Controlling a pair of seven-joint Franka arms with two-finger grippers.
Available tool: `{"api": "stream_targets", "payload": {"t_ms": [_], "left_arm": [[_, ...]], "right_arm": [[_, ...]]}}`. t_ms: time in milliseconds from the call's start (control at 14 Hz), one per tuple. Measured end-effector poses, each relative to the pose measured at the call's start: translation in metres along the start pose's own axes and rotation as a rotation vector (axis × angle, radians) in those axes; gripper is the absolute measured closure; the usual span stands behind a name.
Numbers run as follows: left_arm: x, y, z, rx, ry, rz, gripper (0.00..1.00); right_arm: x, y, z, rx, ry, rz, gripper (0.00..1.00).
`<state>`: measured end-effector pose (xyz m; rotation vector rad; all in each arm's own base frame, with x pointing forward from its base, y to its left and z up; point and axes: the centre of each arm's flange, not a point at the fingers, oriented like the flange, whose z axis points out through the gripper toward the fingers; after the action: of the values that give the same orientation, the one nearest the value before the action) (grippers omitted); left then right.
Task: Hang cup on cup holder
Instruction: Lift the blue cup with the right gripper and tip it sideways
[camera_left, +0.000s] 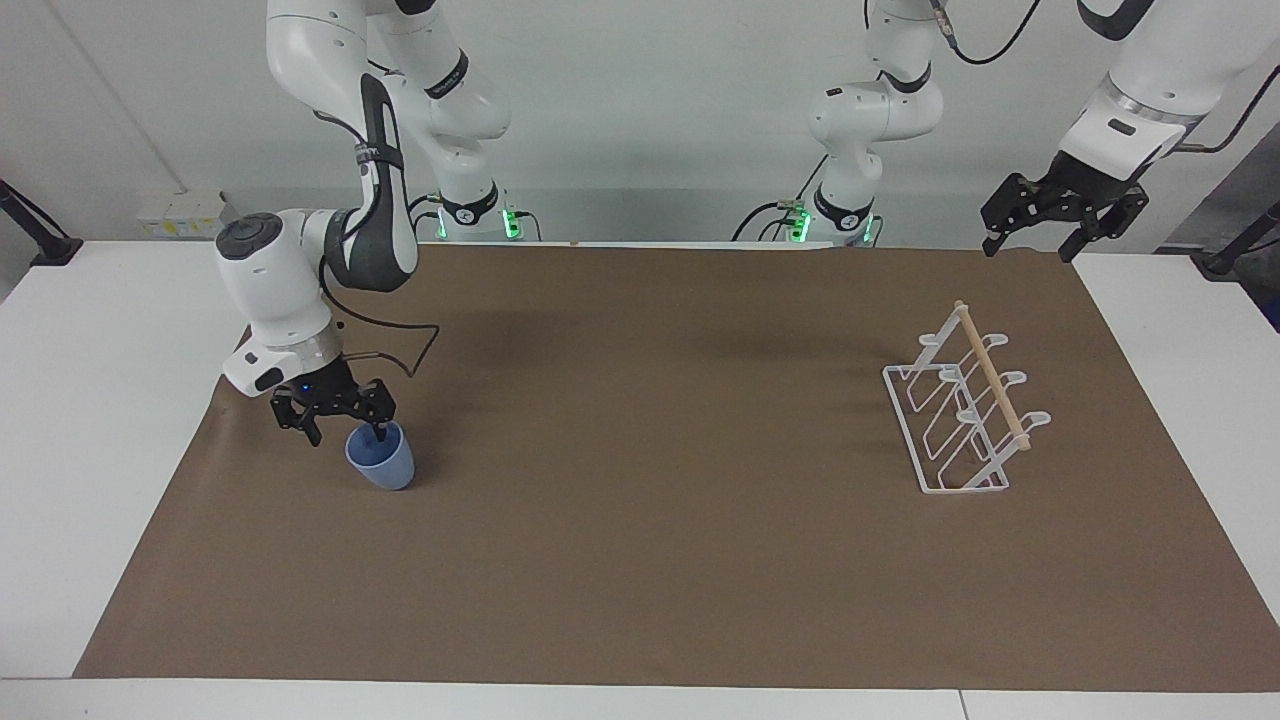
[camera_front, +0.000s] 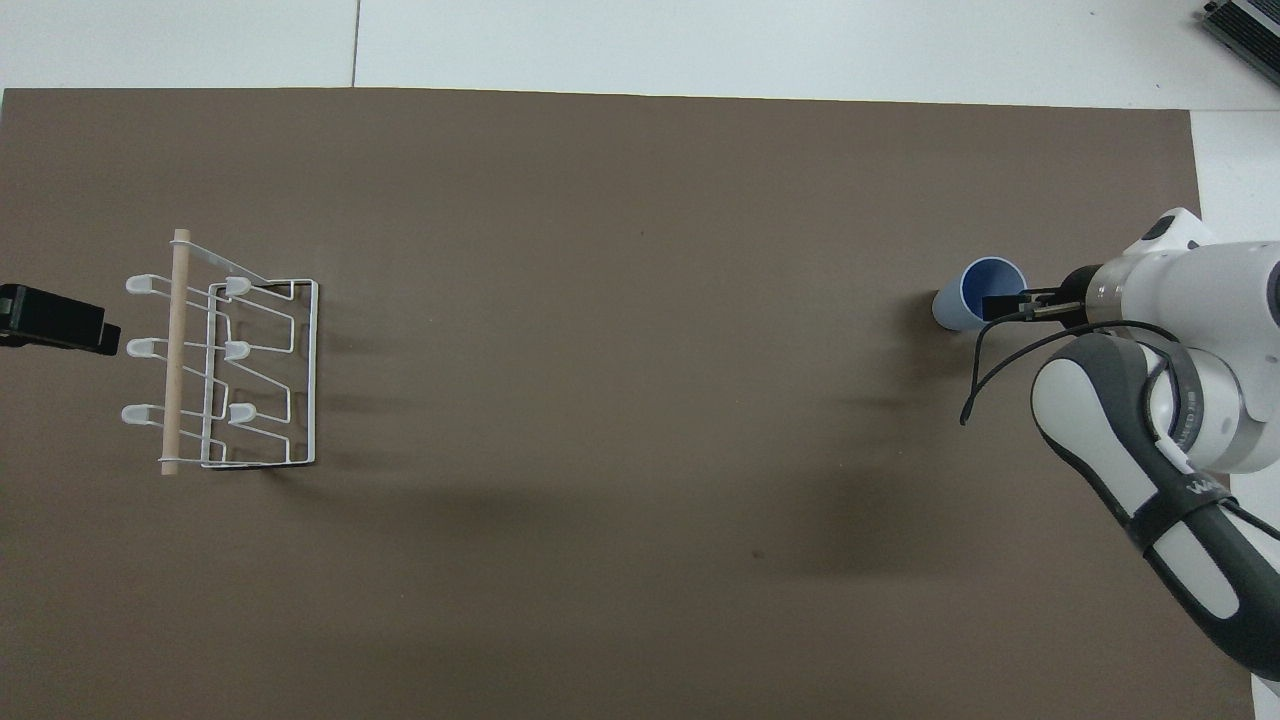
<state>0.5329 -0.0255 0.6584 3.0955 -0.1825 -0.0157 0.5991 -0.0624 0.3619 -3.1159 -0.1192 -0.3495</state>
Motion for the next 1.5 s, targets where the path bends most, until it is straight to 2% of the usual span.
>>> {"api": "stream_targets", "payload": {"t_ms": [215, 358, 502, 788, 1505], "left_arm": [[0.0000, 0.0001, 0.0001, 0.000, 0.000, 0.000, 0.00], [0.0000, 0.0001, 0.0001, 0.000, 0.000, 0.000, 0.00], [0.0000, 0.0001, 0.0001, 0.000, 0.000, 0.000, 0.00], [0.0000, 0.0001, 0.0001, 0.000, 0.000, 0.001, 0.00], [-0.0003, -0.0032, -0.0001, 0.000, 0.000, -0.005, 0.00]], "right_arm": [[0.0000, 0.0000, 0.0001, 0.000, 0.000, 0.000, 0.06], [0.0000, -0.0003, 0.0002, 0.000, 0.000, -0.001, 0.26], [0.0000, -0.0007, 0.0004, 0.001, 0.000, -0.001, 0.52], [0.0006, -0.0037, 0.0003, 0.003, 0.000, -0.005, 0.93], [0.0074, -0.0049, -0.0079, 0.001, 0.019, -0.008, 0.95]]}}
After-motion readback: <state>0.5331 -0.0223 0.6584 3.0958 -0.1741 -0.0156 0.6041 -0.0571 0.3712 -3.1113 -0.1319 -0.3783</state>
